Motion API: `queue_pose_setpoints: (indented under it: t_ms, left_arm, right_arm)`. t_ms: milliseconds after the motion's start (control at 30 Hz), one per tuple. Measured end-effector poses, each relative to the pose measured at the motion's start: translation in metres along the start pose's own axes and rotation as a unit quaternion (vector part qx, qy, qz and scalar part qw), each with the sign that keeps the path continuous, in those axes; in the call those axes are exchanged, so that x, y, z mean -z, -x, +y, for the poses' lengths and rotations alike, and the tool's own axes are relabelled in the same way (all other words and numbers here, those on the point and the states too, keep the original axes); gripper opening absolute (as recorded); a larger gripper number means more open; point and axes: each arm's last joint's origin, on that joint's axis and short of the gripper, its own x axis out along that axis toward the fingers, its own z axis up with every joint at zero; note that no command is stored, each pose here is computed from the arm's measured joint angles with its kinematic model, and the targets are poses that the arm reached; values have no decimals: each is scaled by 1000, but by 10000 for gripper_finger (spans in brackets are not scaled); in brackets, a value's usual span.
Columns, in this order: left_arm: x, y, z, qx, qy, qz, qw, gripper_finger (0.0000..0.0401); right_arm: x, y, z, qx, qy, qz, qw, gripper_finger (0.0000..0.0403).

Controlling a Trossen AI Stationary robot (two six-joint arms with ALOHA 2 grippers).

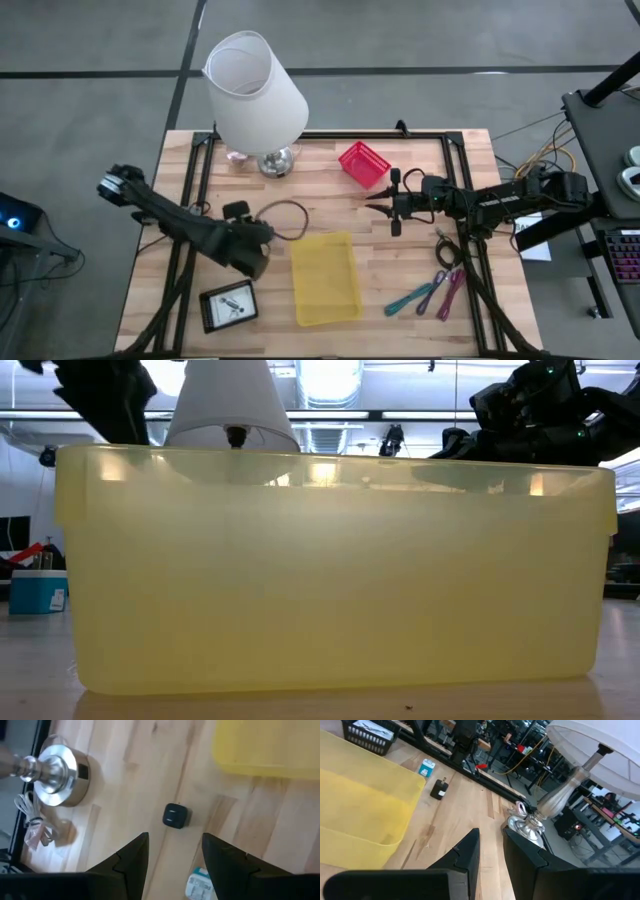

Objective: Pick and place items into bin
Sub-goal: Put the blue charger adapter into the red bin

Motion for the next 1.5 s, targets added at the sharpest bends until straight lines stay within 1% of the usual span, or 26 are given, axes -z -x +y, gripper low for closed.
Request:
queue_pose_setpoints:
  t_ms: [133,300,367,467,600,667,800,867,967,1133,1300,1500]
  left_arm:
    - [7,6,16,6,16,-13,1000,167]
    - [7,6,20,8,24,-15,1000,175]
    - [7,5,18,8,22,-11,1000,191]
    - [6,-2,12,10,14,9,1000,229]
    - [5,-16,-1,12,-4,49,999,280]
    - [5,-25,-10,20,-24,81,996,292]
    - [8,-43,-26,42,-40,159,985,297]
    - [10,-49,-30,34,-48,184,981,297]
    - [12,-57,-35,18,-58,205,977,297]
    - [13,-66,-40,10,-77,218,973,297]
    - [14,-69,-39,8,-76,224,972,297]
    - [21,-80,-37,9,-79,234,969,297]
  right_arm:
    - [0,0,0,4,1,2,1000,75]
    - [0,0,0,4,-1,3,1000,75]
    - [0,0,0,4,-4,3,1000,75]
    - [0,0,0,4,-4,3,1000,75]
    - [0,0,0,4,-4,3,1000,75]
    - [0,0,0,4,-4,3,1000,75]
    - [0,0,0,4,-2,3,1000,75]
    - [0,0,0,4,-2,3,1000,75]
    - [0,0,0,4,-2,3,1000,75]
    - [0,0,0,4,0,3,1000,75]
    - [0,0,0,4,0,3,1000,75]
    - [0,0,0,4,0,3,1000,75]
